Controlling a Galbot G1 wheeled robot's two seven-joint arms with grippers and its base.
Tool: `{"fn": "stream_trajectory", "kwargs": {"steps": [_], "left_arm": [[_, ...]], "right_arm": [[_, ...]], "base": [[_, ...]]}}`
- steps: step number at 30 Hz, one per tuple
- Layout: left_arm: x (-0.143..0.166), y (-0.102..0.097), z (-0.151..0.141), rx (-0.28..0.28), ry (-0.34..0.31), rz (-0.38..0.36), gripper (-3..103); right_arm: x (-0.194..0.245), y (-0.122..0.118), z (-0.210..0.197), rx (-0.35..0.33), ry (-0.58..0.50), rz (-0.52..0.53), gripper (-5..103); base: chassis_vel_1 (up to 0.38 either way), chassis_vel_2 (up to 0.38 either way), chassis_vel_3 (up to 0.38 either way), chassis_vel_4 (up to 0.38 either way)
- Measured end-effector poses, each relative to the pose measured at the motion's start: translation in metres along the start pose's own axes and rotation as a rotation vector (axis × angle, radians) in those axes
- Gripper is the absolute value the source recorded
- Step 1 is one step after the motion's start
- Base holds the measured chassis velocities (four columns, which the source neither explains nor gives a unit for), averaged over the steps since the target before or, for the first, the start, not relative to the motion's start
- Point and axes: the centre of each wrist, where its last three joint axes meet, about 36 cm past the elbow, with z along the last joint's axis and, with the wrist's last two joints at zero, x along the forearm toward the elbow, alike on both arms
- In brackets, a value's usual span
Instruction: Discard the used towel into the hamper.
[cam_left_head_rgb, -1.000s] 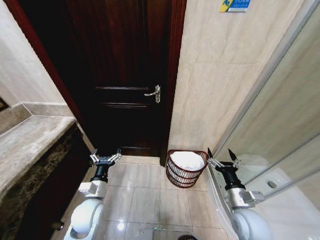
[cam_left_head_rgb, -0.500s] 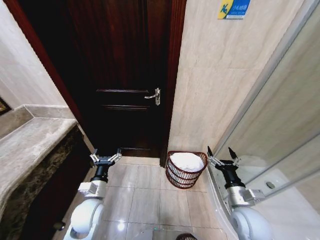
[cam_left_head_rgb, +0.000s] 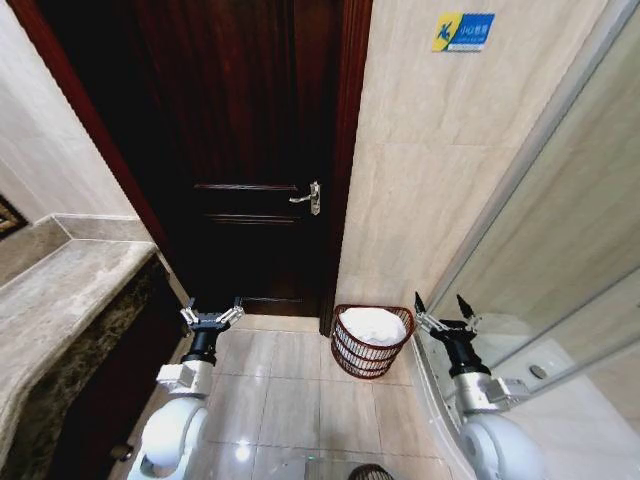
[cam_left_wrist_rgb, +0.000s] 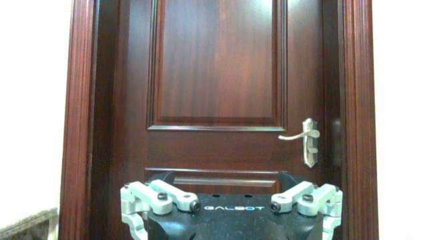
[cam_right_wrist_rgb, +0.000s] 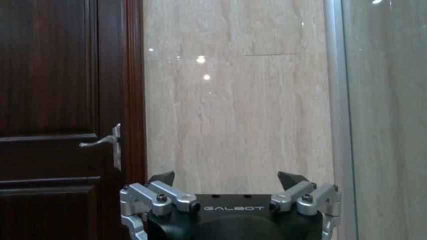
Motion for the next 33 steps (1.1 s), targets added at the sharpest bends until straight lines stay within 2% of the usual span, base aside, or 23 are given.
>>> {"fn": "stream_trajectory", "kwargs": {"steps": [25,33], "left_arm": [[0.004,-0.003,0.001,0.02,0.0,-0.003,100],[0.013,-0.003,-0.001,0.026,0.0,-0.02,100]], "right_arm": [[0.01,0.004,-0.009,-0.001,0.03,0.009,100],[0.017,-0.001,-0.005,0.05,0.031,0.024,100]], "base": [[0.0,0.0,0.0,0.0],[0.033,-0.035,-0.039,0.033]]}}
